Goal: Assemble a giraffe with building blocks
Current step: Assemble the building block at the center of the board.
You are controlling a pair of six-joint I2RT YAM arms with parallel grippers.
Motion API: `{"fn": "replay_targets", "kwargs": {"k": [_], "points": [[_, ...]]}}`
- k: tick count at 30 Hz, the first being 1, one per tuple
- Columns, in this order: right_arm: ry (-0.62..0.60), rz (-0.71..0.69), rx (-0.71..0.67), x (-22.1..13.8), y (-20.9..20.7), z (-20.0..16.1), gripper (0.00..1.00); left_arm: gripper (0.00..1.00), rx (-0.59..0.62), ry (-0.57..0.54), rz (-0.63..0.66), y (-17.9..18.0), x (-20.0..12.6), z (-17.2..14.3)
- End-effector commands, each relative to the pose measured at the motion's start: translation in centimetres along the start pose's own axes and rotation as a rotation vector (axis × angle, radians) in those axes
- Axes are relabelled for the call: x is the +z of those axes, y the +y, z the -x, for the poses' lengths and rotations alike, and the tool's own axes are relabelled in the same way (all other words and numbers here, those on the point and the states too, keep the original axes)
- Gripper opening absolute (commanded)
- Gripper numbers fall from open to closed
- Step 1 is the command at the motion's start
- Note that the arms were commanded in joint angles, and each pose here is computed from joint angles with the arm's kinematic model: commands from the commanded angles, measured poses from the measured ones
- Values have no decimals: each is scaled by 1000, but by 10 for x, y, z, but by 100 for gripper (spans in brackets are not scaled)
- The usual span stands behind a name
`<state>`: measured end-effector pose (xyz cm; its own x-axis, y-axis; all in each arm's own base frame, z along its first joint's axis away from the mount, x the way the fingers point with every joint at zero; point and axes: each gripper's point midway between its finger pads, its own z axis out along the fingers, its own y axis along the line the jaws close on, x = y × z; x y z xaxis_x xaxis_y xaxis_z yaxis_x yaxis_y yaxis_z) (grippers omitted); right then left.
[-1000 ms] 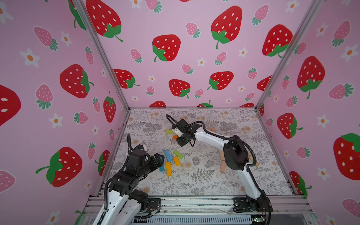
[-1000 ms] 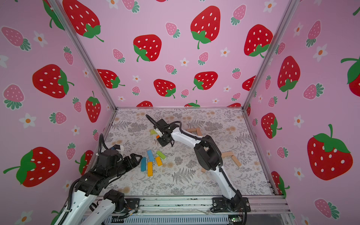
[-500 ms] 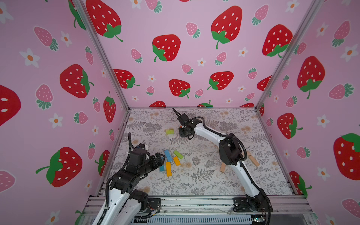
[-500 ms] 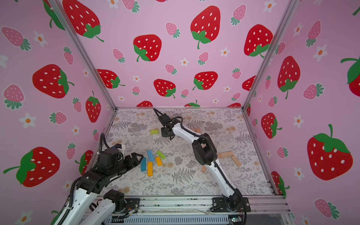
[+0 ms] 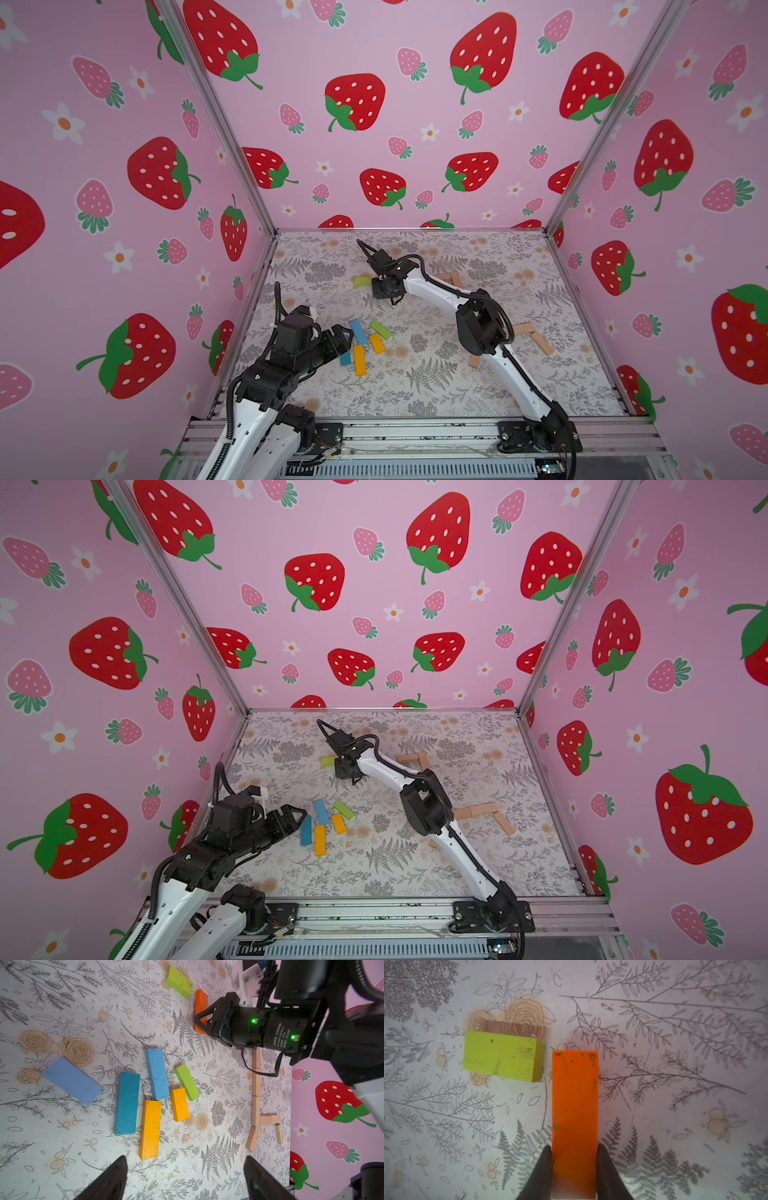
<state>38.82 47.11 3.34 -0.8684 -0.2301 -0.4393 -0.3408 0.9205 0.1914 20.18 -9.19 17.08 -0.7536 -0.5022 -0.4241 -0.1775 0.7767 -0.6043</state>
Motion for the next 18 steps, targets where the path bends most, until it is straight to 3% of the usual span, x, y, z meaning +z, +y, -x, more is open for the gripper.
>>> {"fn": "replay_targets", "kwargs": {"k": [1,11,18], "points": [[31,-34,27,7,-6,-9,33,89,19,-33,-31,-10,-7,10],[39,-16,41,10,-2,-13,46,89,17,-35,-29,-9,-8,9],[42,-7,55,14,1,-13,35,89,23,-40,-26,-8,-10,9]]}}
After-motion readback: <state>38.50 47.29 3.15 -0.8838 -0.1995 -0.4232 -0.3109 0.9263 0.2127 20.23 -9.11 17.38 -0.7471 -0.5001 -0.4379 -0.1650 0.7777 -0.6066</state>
